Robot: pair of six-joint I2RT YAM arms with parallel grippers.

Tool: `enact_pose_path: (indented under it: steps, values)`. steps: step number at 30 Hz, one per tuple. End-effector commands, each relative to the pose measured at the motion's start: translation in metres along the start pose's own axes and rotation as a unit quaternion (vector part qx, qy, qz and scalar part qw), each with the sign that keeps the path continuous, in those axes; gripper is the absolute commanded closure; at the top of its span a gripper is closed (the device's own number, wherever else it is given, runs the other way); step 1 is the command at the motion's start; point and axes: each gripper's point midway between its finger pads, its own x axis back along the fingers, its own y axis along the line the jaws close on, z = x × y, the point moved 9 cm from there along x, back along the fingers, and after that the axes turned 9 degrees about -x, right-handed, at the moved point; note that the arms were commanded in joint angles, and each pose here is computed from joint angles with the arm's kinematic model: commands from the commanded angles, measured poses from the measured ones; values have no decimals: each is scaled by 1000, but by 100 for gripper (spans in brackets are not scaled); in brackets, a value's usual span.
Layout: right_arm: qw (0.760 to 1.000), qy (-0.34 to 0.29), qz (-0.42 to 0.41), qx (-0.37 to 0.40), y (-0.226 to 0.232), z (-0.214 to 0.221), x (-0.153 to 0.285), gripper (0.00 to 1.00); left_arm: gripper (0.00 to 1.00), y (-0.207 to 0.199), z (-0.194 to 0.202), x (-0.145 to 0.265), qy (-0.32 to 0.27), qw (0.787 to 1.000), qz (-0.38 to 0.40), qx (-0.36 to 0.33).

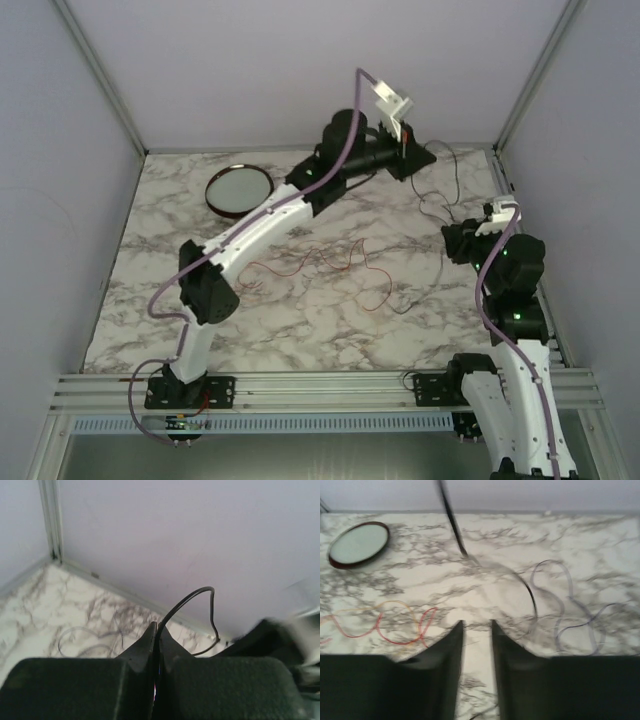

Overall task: Zip-tie the wires
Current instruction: Pick up the cable at the center of the board.

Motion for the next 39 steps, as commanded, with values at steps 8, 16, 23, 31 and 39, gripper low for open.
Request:
enact_pose_path:
  steps: [8,16,23,31,39]
  values:
    - [995,-76,-49,-29,7,13,-1,12,100,-59,-112,47,-86,996,5,17]
    - [988,-71,-122,-61,14,44,-5,5,100,-64,-118,50,-96,995,-9,23]
    - [987,-64,-122,-79,11,68,-15,3,100,-81,-146,65,-138,990,4,28]
    - [994,-57,-73,-63,-1,81,-23,6,100,-96,-169,77,-179,983,27,26]
    - [990,-55,-105,-80,5,90,-33,10,100,-106,-181,87,-197,980,37,21]
